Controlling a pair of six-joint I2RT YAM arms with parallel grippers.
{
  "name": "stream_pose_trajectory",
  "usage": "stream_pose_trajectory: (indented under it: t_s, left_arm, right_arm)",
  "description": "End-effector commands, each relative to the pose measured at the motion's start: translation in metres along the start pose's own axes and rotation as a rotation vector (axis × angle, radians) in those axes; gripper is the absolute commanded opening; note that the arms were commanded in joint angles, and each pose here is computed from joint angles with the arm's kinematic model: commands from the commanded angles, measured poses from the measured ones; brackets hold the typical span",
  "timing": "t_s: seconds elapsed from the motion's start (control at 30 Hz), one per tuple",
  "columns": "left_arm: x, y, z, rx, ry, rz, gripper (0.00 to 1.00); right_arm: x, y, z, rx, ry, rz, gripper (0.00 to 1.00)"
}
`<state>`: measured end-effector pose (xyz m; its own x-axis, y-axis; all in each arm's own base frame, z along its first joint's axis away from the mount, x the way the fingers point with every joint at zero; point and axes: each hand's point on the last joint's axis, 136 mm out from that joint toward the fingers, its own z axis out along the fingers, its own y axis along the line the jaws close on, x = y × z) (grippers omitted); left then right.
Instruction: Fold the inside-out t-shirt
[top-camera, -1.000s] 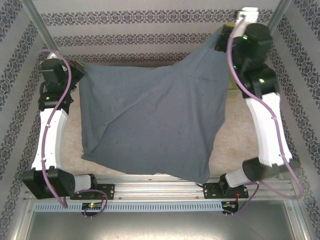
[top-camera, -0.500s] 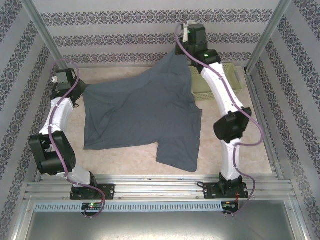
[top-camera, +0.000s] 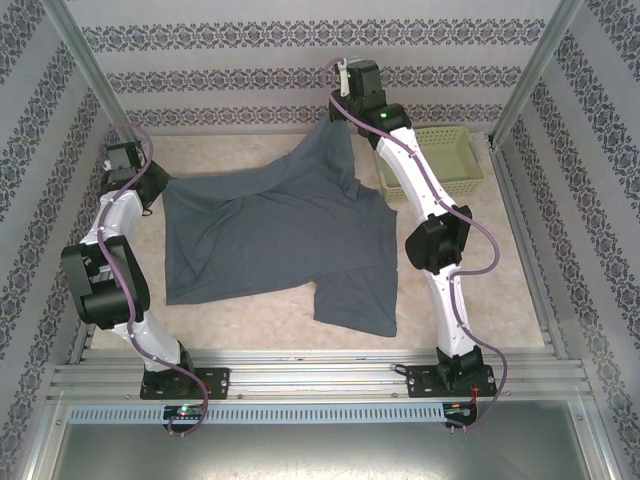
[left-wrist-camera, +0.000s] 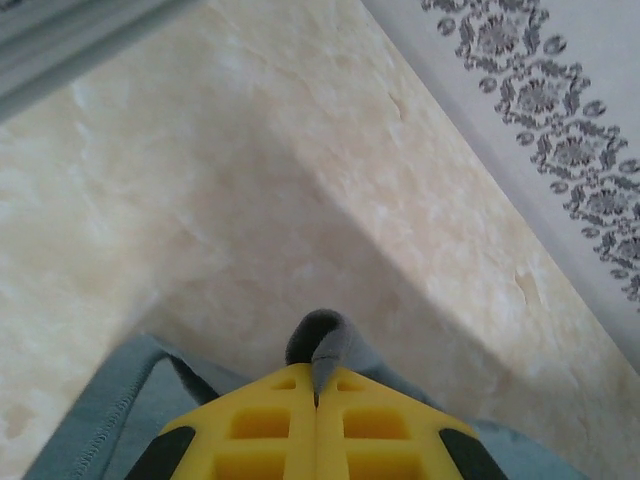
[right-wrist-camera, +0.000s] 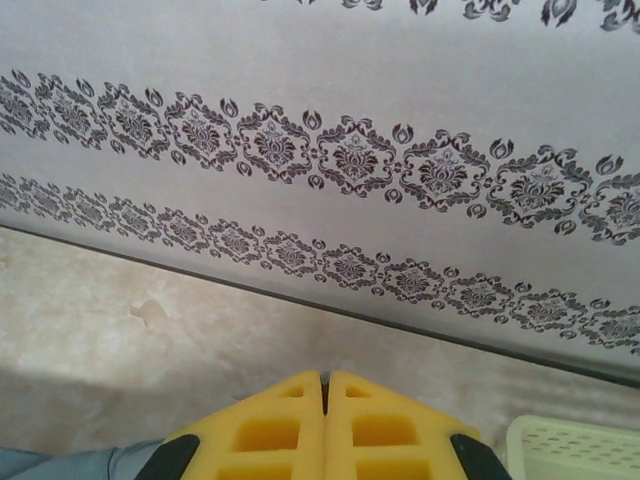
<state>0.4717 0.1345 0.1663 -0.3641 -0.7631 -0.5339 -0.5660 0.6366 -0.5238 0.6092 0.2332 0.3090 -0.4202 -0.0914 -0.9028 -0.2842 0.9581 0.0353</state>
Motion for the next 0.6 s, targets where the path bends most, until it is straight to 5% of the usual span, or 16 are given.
stream_pose_trajectory:
  t_s: [0.0, 0.17, 0.4, 0.57]
  left_arm:
    - [-0.013, -0.019, -0.006, 0.084, -0.025, 0.038, 0.00]
    - [-0.021, -0.024, -0.019, 0.097, -0.049, 0.017, 0.00]
    - [-0.039, -0.050, -0.100, 0.205, -0.167, -0.017, 0.00]
    - [0.001, -0.037, -0.101, 0.197, -0.020, -0.092, 0.00]
  right_arm:
    - [-0.025, 0.007, -0.027, -0.004, -0.071, -0.073, 0.00]
    - [-0.036, -0.012, -0.041, 0.035, -0.086, -0.065, 0.00]
    - [-0.076, -0.012, -0.128, 0.059, -0.210, -0.080, 0.00]
    - [-0.078, -0.028, -0.195, 0.109, -0.232, -0.042, 0.00]
